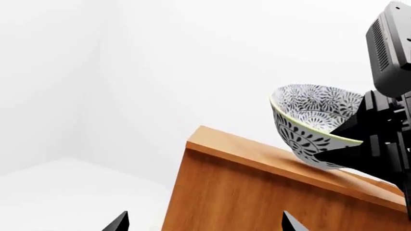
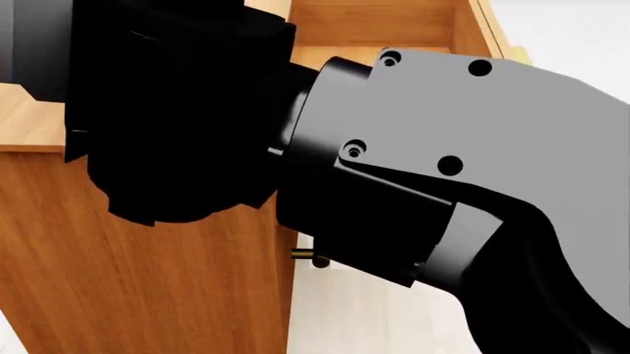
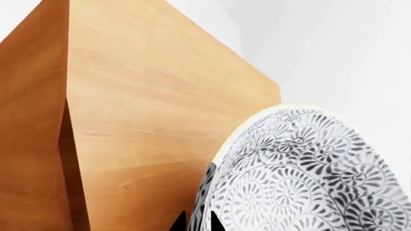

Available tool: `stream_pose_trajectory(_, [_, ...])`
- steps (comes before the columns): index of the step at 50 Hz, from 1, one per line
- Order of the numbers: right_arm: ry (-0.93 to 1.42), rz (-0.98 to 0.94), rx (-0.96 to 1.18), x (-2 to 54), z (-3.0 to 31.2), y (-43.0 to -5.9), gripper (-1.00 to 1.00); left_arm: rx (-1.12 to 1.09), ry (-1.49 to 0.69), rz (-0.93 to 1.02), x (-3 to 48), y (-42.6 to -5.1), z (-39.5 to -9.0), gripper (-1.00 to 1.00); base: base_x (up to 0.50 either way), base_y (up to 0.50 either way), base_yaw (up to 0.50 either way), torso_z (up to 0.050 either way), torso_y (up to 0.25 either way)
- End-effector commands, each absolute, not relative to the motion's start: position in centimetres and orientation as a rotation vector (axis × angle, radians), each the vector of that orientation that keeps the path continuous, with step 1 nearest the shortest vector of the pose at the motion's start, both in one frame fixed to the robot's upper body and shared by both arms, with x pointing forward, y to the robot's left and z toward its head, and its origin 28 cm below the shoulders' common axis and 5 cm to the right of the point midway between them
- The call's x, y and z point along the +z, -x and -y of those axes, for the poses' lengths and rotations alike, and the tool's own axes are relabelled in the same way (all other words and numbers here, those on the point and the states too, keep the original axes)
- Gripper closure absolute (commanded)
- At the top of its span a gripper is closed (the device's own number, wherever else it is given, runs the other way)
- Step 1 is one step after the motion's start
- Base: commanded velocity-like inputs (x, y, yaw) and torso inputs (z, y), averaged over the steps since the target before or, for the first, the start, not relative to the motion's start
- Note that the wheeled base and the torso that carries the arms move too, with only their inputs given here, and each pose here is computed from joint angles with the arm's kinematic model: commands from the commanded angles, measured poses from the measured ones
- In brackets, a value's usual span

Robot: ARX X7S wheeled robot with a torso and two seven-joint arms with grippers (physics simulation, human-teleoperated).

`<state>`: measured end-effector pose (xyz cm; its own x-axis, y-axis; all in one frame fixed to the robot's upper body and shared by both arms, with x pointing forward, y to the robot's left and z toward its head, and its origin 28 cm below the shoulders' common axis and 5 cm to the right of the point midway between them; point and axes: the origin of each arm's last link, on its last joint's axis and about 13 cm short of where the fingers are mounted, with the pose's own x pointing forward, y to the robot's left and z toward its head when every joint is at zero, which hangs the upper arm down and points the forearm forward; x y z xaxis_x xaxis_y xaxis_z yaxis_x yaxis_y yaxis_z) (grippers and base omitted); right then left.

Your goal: Put the bowl on top of the cabinet.

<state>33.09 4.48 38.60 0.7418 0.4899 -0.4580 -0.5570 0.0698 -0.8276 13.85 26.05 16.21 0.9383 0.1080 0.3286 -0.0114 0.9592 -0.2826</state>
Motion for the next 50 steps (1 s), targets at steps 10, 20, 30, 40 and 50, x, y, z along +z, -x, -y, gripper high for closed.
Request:
stream_pose_trajectory(10, [1.33, -0.064, 0.738, 39.3, -4.1, -33.2, -1.0, 0.054, 0.278, 0.347, 16.1, -13.8, -25.9, -1.0, 0.0, 0.0, 0.0, 0.0, 0.0])
stream_pose_trajectory(20, [1.341, -0.061, 0.713, 40.2, -4.0, -32.9, -1.0, 0.049, 0.274, 0.348, 16.1, -13.6, -25.8, -1.0, 0.0, 0.0, 0.0, 0.0, 0.0])
stream_pose_trajectory(30, [1.353, -0.047, 0.688, 41.5, -3.9, -32.4, -1.0, 0.046, 0.274, 0.345, 16.0, -13.8, -25.7, -1.0, 0.0, 0.0, 0.0, 0.0, 0.0])
stream_pose_trajectory(40, [1.349, -0.019, 0.651, 44.1, -3.8, -31.2, -1.0, 0.046, 0.268, 0.336, 15.9, -13.9, -25.6, -1.0, 0.0, 0.0, 0.0, 0.0, 0.0])
stream_pose_trajectory(50, [1.359, -0.001, 0.62, 46.0, -3.7, -29.8, -1.0, 0.04, 0.264, 0.337, 15.9, -13.8, -25.5, -1.0, 0.0, 0.0, 0.0, 0.0, 0.0])
